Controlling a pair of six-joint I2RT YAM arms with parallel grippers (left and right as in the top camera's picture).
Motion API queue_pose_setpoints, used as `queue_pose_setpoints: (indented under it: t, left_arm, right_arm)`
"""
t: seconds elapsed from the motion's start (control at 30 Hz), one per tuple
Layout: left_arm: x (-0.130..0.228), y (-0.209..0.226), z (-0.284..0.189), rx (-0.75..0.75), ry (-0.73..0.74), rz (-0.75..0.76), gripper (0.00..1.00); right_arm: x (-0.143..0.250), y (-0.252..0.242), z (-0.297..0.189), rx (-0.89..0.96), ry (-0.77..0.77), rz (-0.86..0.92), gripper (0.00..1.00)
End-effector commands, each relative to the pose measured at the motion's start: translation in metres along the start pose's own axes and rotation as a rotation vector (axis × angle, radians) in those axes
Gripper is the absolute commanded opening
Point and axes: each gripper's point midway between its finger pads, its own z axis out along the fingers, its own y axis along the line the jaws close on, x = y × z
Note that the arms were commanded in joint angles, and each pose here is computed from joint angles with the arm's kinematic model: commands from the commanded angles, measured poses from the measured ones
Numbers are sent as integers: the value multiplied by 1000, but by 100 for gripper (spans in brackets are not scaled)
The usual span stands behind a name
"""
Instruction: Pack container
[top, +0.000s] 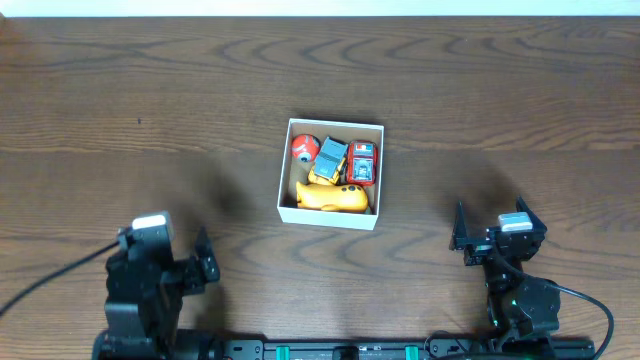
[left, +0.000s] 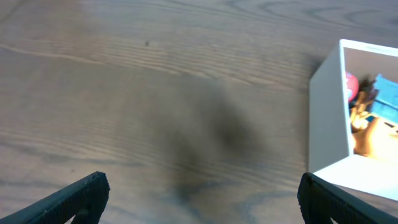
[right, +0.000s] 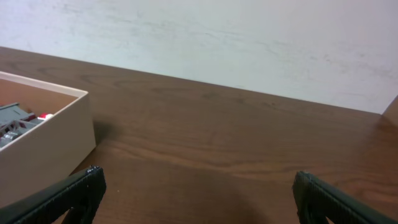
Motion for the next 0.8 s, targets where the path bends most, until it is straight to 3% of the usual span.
queue_pose_setpoints:
  t: [0.0,0.5,0.77]
  left_arm:
    - [14,10,3,-36,-31,4,98]
    - [-6,5,62,-9,-470,-64,98]
    - [15,-1,83,14,-446,-32,98]
  right_arm:
    - [2,-1,0,1,-2,-13,99]
    - [2,-1,0,1,-2,-13,99]
    - [2,-1,0,1,-2,-13,99]
